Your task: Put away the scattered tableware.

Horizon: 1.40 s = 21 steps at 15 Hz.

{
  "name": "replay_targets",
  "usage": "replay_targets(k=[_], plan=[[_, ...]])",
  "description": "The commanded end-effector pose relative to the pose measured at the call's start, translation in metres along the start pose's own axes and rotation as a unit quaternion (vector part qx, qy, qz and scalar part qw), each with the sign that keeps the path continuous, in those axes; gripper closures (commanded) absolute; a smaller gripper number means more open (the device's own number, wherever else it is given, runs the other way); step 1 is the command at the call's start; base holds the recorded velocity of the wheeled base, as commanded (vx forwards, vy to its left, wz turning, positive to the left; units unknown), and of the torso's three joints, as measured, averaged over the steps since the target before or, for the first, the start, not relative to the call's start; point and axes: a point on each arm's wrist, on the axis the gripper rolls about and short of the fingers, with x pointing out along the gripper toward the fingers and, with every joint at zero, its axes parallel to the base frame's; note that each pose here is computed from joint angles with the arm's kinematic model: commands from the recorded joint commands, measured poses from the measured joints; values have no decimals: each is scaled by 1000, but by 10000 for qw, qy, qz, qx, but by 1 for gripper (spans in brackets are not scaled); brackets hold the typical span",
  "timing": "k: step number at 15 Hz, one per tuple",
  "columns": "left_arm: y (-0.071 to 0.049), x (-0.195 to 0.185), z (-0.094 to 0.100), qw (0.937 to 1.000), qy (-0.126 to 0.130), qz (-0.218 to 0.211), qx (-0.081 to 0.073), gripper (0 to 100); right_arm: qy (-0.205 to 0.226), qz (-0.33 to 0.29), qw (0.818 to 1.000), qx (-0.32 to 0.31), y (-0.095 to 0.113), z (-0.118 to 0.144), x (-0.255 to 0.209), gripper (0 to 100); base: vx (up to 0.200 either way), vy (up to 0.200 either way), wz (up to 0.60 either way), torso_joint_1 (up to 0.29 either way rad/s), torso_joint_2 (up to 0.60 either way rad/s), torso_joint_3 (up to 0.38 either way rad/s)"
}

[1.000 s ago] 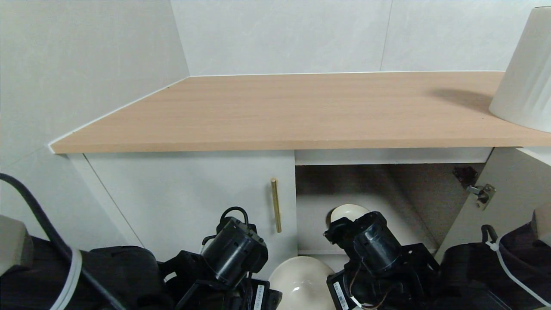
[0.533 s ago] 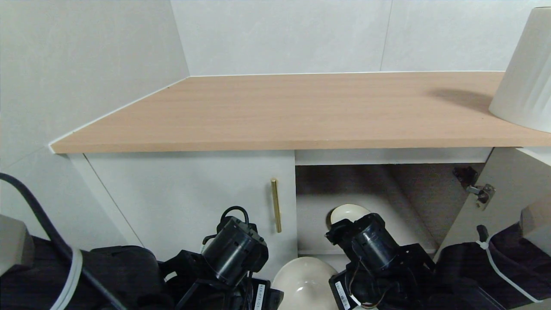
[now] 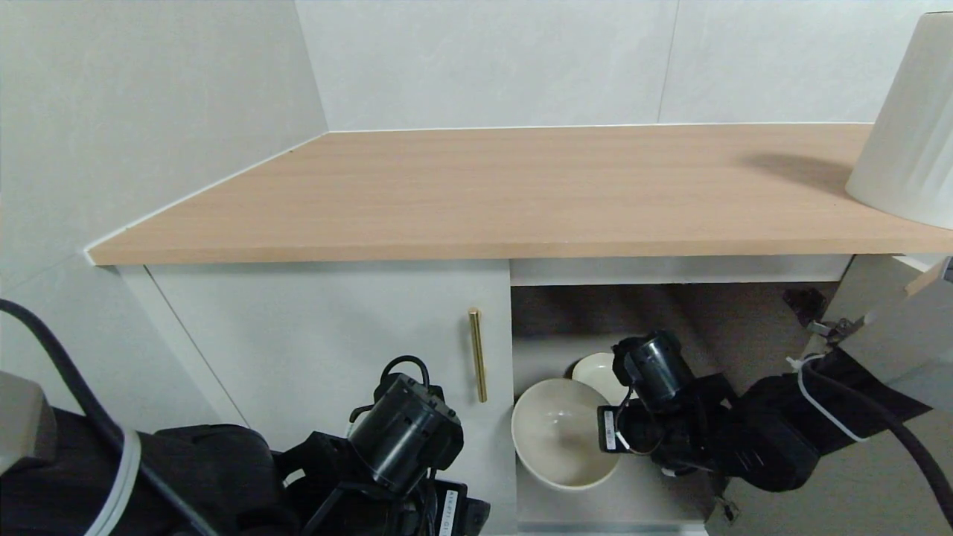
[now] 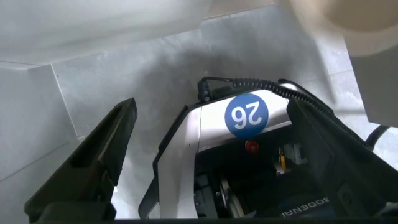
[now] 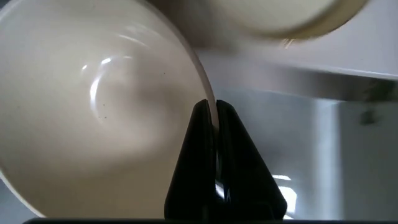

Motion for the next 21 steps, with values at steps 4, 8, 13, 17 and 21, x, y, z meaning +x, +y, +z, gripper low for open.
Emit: replay_targets(k=[4,8,13,17,21], plan=[[1,0,0,10000,-4,7,-11,0,-236,-133,9962,827,-9,20,17,100,0,0,0,0,0,0],[1,1,0,10000,2,11,-10,0,-619,-256,9925,1021,-12,28,20,100,0,0,0,0,0,0],[1,1,0,10000,15,19,-7,0,-851,-728,9864,1201,-23,38,35,100,0,0,0,0,0,0],[1,1,0,10000,22,23,-5,0,-985,-970,9810,1364,-37,48,42,100,0,0,0,0,0,0],[1,1,0,10000,22,23,-5,0,-984,-1214,9773,1429,-49,49,55,100,0,0,0,0,0,0]])
